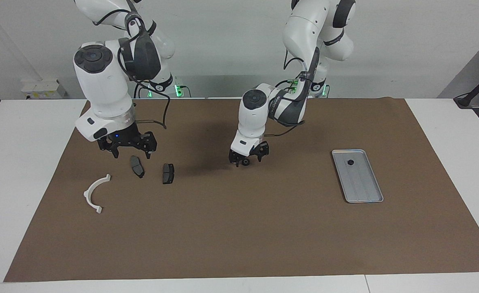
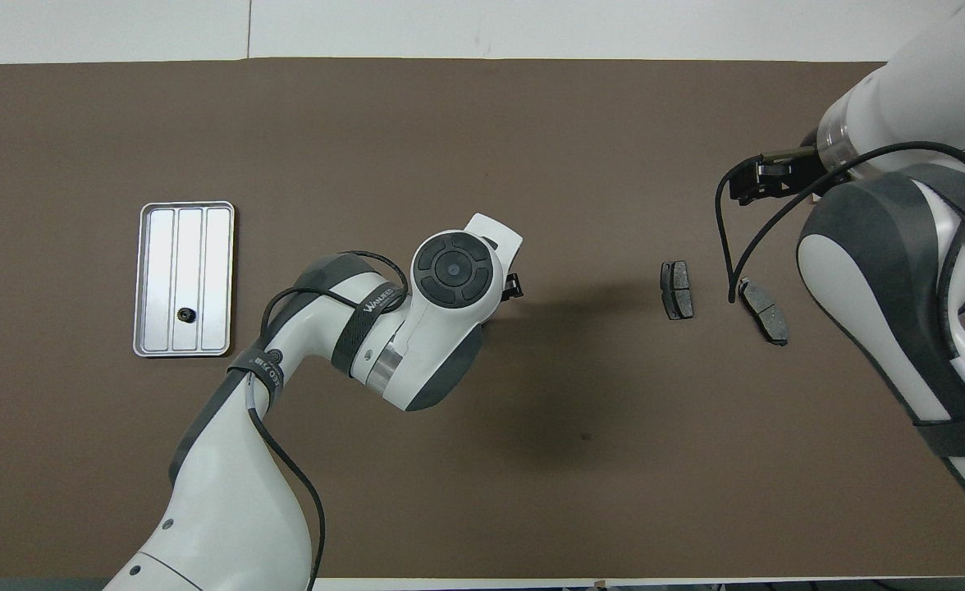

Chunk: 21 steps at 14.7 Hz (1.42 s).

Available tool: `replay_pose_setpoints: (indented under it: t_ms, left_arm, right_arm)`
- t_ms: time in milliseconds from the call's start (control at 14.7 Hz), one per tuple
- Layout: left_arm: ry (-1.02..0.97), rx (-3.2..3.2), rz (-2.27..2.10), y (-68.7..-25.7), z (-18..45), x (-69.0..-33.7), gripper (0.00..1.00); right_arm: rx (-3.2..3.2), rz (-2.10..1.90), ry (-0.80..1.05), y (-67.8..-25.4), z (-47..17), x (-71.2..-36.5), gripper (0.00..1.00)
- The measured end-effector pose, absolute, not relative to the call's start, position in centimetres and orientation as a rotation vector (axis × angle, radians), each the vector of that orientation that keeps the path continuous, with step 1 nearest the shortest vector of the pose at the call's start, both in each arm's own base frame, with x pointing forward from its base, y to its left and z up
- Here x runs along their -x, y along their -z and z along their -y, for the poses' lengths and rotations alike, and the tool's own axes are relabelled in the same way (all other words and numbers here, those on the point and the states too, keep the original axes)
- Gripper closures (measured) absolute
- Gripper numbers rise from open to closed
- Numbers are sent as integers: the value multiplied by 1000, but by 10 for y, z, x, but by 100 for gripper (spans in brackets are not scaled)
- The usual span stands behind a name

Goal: Pick bearing gear from pile to tray
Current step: 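Reach the left gripper to the black bearing while the right gripper withdraws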

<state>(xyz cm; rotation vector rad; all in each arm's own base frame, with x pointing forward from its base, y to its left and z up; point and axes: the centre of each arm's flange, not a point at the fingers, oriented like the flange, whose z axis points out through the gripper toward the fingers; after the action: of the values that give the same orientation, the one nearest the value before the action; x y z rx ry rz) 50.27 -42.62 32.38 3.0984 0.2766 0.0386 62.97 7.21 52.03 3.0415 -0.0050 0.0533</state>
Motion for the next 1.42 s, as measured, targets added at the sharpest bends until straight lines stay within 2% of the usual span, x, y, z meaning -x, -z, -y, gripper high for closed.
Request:
replay_pose_setpoints:
  t_ms: [814,1424]
  left_arm:
    - [47,-3121,-326,-312,412,-502,0]
    - [59,-3115,-287,-312,425,-492,0]
  right_arm:
    - [-3046,-17,-58,-523,-81,-628,0]
    - [-3092,-45,-68,-547,-64,-619,0]
